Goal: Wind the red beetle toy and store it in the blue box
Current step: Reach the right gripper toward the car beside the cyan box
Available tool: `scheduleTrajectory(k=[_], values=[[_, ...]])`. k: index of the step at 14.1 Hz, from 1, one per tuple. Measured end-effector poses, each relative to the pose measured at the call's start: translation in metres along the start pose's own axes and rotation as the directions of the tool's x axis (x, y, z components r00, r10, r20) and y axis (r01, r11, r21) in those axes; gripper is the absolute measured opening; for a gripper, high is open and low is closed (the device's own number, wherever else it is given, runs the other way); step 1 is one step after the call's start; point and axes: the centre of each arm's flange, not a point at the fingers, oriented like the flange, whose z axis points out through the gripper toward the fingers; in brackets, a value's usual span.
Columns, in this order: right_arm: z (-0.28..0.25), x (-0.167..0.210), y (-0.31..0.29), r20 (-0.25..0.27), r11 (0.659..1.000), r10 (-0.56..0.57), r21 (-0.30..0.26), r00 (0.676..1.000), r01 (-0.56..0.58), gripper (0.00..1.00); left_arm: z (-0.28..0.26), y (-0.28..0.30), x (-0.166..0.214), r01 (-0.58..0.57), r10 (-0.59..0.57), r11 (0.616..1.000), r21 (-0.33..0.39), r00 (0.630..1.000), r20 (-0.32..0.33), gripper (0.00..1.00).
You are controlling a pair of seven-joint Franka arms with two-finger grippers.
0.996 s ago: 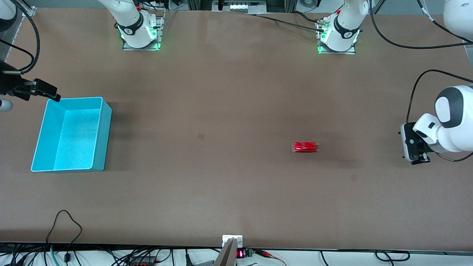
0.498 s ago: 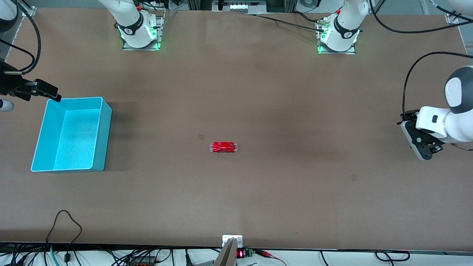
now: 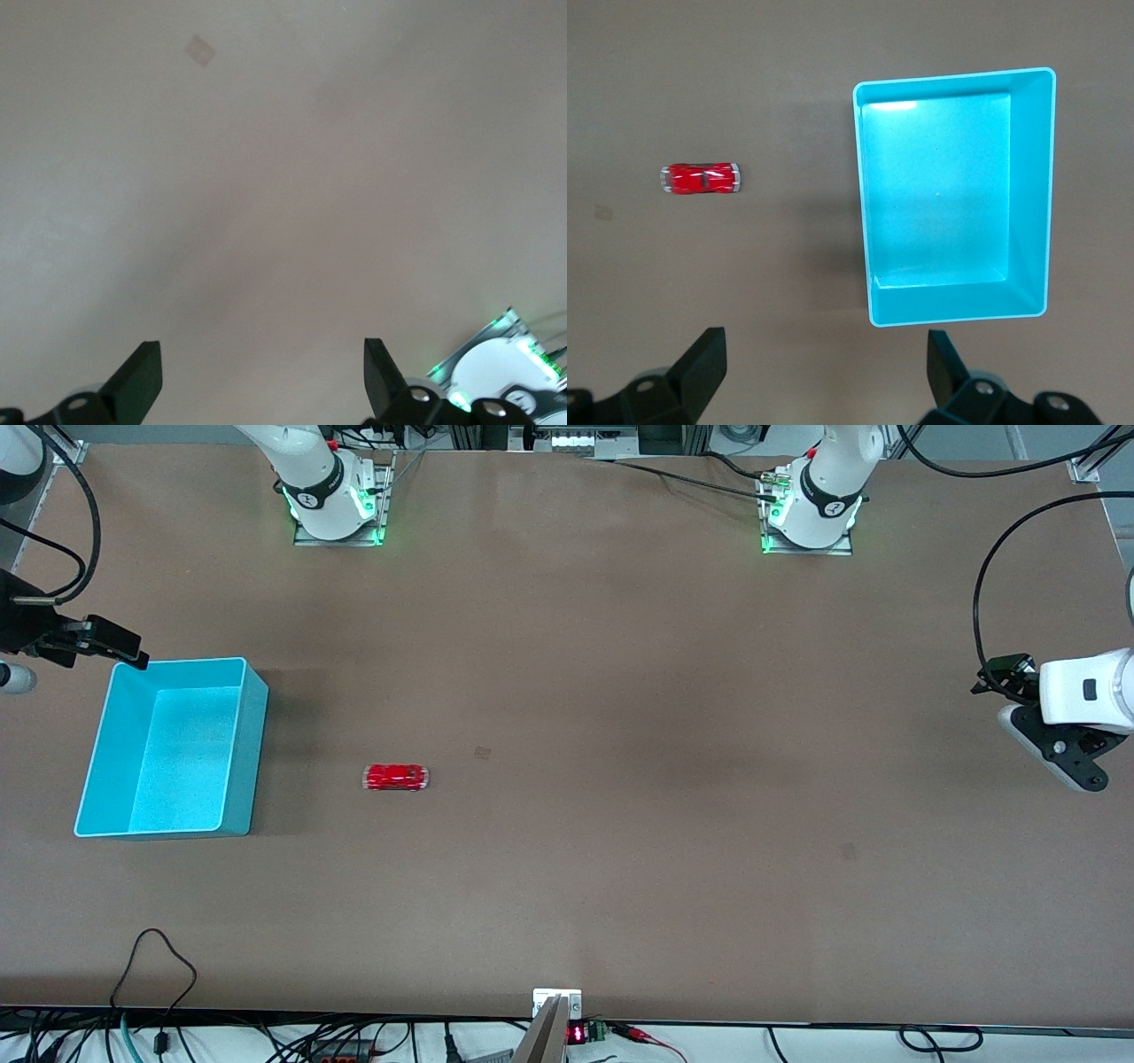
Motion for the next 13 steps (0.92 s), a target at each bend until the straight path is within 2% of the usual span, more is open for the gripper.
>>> scheduleTrajectory(k=[3,7,10,12,13], values=[[0.003,0.001,0.001,0.006,1.000,0.001,0.000,1.000,-0.001,1.00,-0.025,0.033,0.004,0.136,-0.136,0.991,0.015,0.991,0.005,1.00],[0.006,0.003,-0.003,0.012,1.000,-0.010,0.004,1.000,0.010,1.00,-0.060,0.070,0.002,0.279,-0.277,0.959,0.052,0.960,-0.037,1.00],[0.011,0.006,-0.032,0.017,0.997,-0.052,0.063,0.998,0.051,1.00,-0.087,0.092,-0.007,0.334,-0.328,0.940,0.075,0.941,-0.086,1.00],[0.018,0.009,-0.046,0.025,0.995,-0.074,0.069,0.997,0.072,1.00,-0.099,0.109,-0.009,0.418,-0.407,0.905,0.081,0.906,-0.118,1.00],[0.023,0.012,-0.051,0.028,0.994,-0.082,0.068,0.996,0.080,1.00,-0.104,0.116,-0.012,0.489,-0.475,0.869,0.079,0.867,-0.149,1.00]])
